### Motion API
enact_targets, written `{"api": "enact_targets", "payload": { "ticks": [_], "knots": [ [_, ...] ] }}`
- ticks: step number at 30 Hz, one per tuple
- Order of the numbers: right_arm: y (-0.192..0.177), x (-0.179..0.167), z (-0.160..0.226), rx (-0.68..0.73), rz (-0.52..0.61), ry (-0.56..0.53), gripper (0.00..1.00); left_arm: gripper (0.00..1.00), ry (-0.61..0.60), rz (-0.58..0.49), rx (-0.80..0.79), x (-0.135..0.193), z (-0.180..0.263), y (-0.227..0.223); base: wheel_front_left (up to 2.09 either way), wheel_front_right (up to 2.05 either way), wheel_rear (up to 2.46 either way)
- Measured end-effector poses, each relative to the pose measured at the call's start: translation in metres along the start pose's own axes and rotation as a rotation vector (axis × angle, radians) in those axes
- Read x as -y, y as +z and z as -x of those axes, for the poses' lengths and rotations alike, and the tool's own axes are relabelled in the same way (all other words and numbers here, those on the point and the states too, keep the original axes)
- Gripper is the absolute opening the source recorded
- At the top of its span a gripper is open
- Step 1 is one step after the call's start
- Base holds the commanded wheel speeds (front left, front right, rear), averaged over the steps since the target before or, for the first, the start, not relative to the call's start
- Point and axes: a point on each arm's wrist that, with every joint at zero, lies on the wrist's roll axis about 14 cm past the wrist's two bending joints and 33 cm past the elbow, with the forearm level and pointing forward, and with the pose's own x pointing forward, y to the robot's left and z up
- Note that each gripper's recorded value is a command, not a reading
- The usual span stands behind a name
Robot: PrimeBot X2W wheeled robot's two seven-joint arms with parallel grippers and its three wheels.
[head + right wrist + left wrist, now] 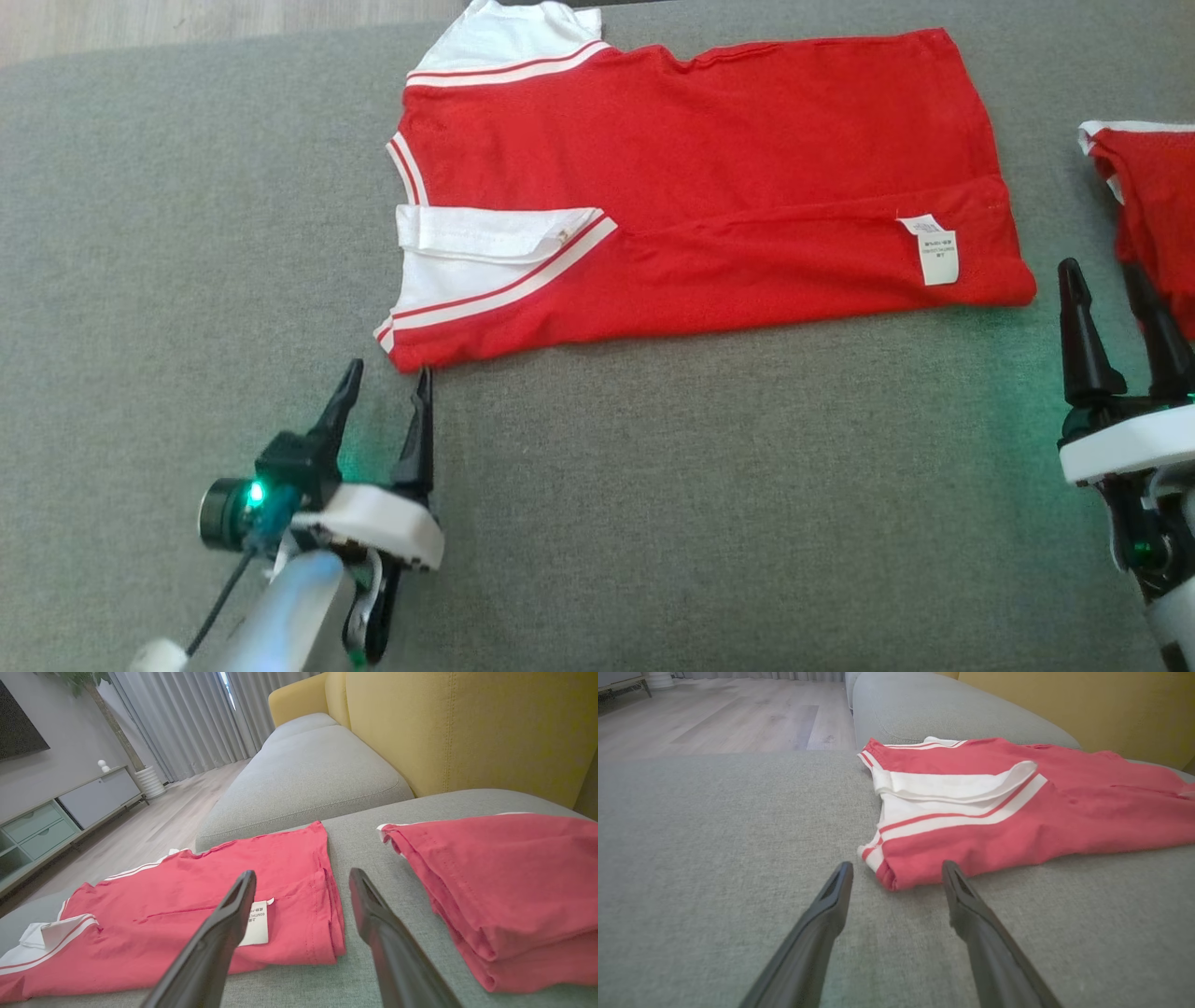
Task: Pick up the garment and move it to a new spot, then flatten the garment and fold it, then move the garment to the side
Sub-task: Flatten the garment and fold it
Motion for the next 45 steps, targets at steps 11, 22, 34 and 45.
{"api": "enact_targets", "payload": {
  "ticks": [11, 22, 34, 45],
  "knots": [
    [-0.01, 0.004, -0.001, -0.027, 0.006, -0.01, 1.0, 0.67, 0.038, 0.045, -0.083, -0.009, -0.02, -0.019, 0.0, 0.0, 0.0],
    [-0.036, 0.015, -0.003, -0.157, 0.01, -0.037, 1.0, 0.0, -0.007, 0.087, -0.087, -0.002, -0.037, -0.017, 0.0, 0.0, 0.0],
    [-0.07, 0.028, -0.022, -0.395, 0.096, -0.079, 0.89, 0.0, -0.005, 0.081, -0.029, -0.006, -0.03, 0.0, 0.0, 0.0, 0.0],
    [-0.074, 0.025, -0.039, -0.431, 0.096, -0.075, 0.0, 0.0, -0.015, 0.078, 0.015, -0.005, -0.028, 0.012, 0.0, 0.0, 0.0]
  ]
}}
